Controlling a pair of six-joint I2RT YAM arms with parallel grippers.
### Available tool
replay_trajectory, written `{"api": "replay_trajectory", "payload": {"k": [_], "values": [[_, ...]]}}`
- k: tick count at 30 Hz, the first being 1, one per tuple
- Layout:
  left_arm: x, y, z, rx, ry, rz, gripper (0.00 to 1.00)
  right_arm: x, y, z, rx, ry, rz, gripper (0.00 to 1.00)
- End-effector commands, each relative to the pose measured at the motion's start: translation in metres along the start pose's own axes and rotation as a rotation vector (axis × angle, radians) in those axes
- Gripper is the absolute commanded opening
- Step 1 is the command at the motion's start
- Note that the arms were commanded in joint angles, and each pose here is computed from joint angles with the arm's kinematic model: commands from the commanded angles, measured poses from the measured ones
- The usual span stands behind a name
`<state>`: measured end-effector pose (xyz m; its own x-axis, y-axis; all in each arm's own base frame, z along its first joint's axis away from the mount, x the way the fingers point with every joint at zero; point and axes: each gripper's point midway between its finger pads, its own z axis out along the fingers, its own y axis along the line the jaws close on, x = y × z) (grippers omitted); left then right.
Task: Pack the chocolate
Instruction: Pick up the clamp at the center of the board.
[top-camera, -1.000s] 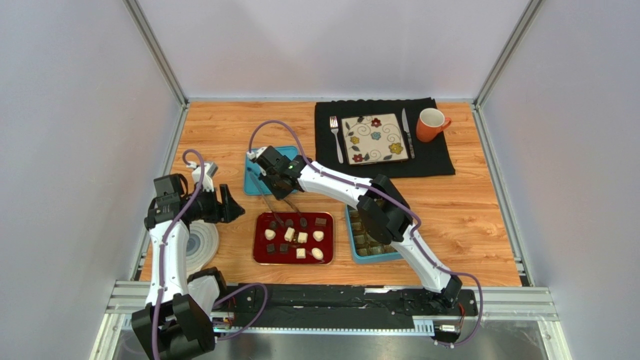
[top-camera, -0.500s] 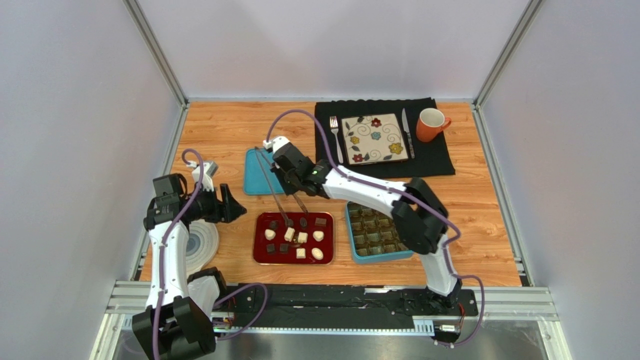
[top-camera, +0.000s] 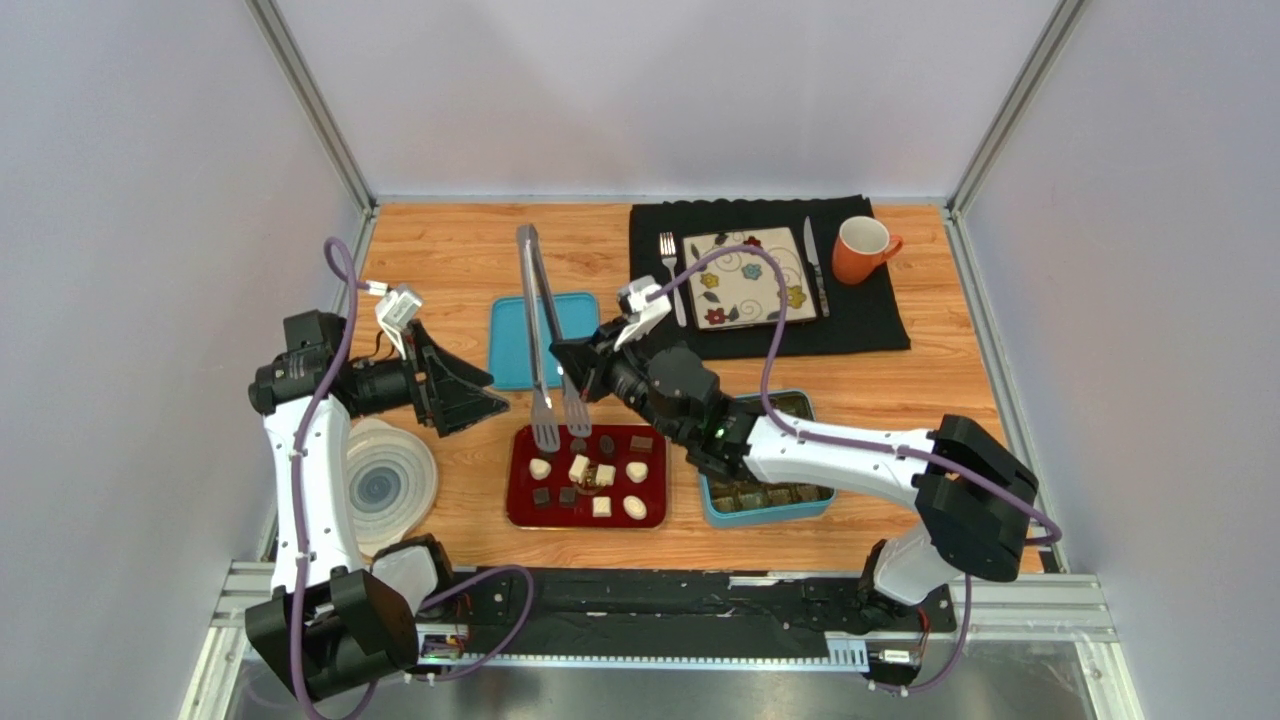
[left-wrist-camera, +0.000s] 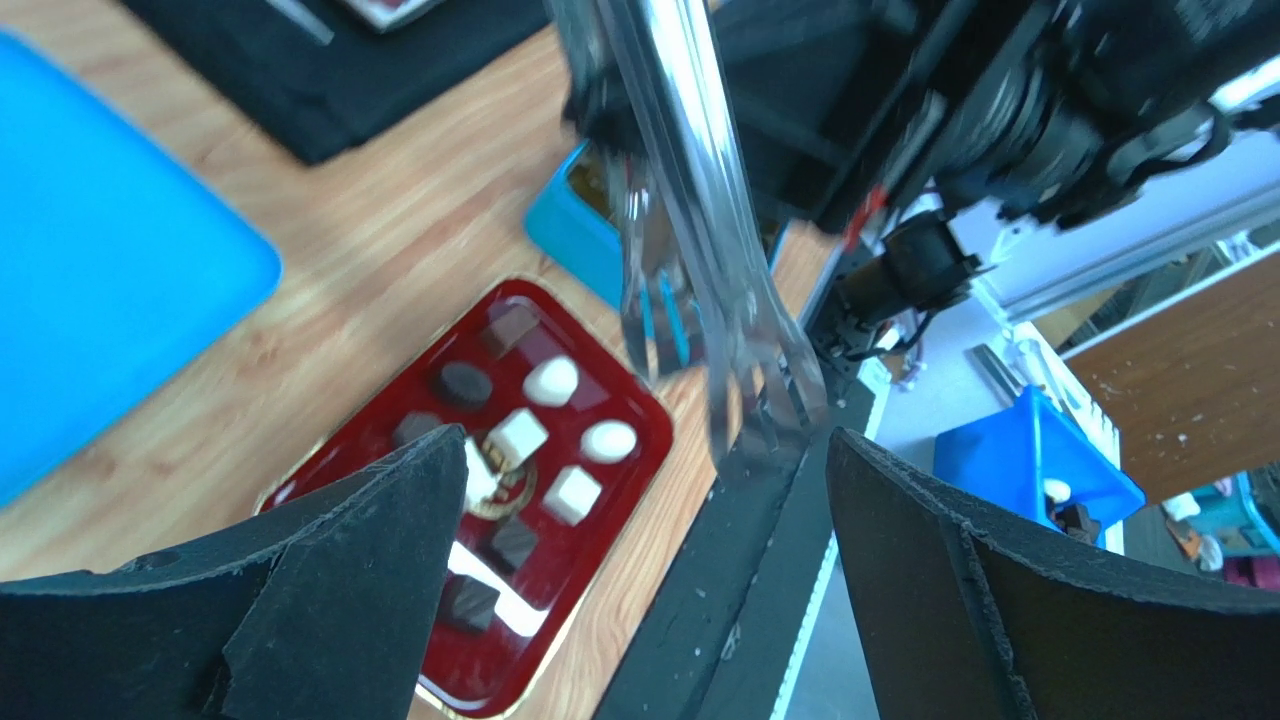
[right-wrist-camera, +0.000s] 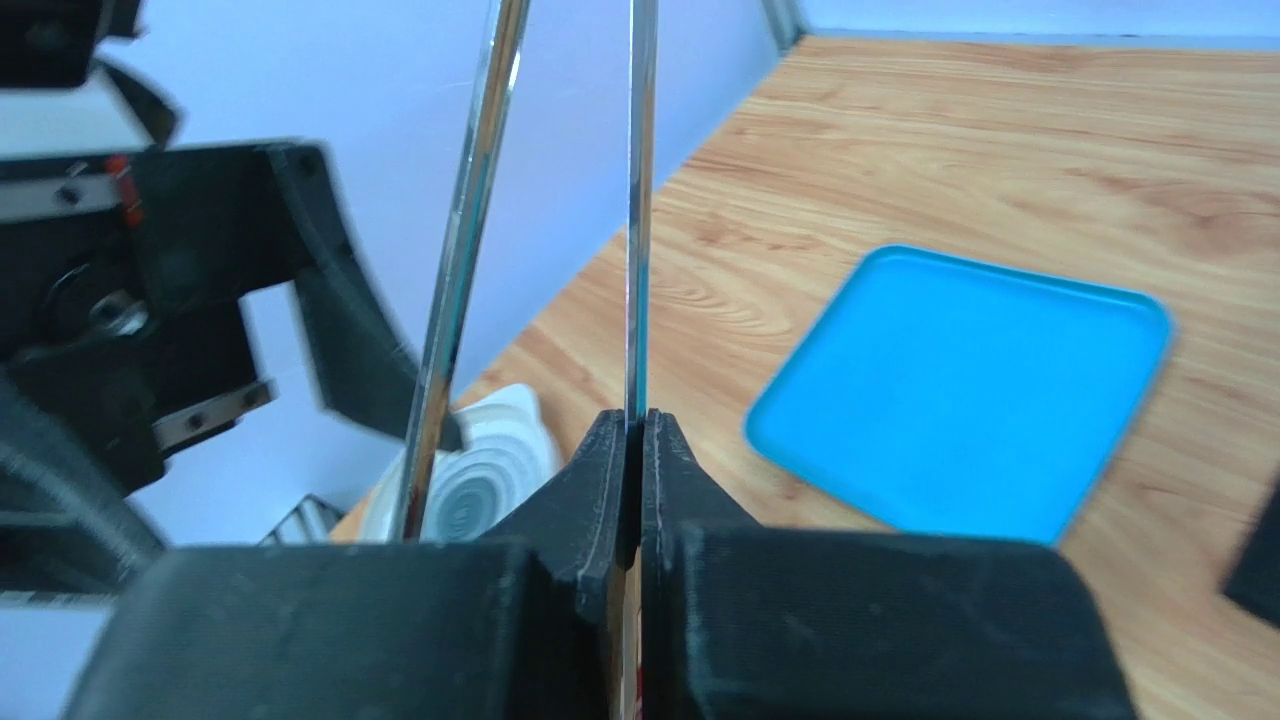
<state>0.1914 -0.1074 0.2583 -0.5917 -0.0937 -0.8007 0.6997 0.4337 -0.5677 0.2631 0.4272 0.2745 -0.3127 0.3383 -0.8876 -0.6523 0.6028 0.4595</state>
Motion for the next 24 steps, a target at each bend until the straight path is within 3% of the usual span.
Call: {"api": "replay_trajectory", "payload": {"k": [1,9,16,17,19,24], "values": [[-0.017,-0.057,0.002,0.215,-0.112,0.0,0.98,-0.053,0.048,-0.009,-0.111,-0.257,0.095,0.0],[0.0,-0.063,0.007,0.234,-0.069,0.055,0.95,-0.052,0.06,-0.016,-0.207,-0.345,0.203,0.0],[-0.007,-0.085,0.001,0.411,-0.104,0.037,0.76,-0.042,0.06,-0.012,-0.193,-0.342,0.192,0.0],[-0.002,-0.091,-0.003,0.447,-0.036,-0.132,0.75,-0.043,0.06,-0.012,-0.186,-0.349,0.188,0.0],[0.006,-0.084,-0.001,0.442,-0.026,0.004,0.73,-0.048,0.057,-0.013,-0.176,-0.368,0.188,0.0],[0.011,-0.079,0.0,0.441,0.005,-0.045,0.66,-0.051,0.059,-0.008,-0.168,-0.38,0.149,0.0]]}}
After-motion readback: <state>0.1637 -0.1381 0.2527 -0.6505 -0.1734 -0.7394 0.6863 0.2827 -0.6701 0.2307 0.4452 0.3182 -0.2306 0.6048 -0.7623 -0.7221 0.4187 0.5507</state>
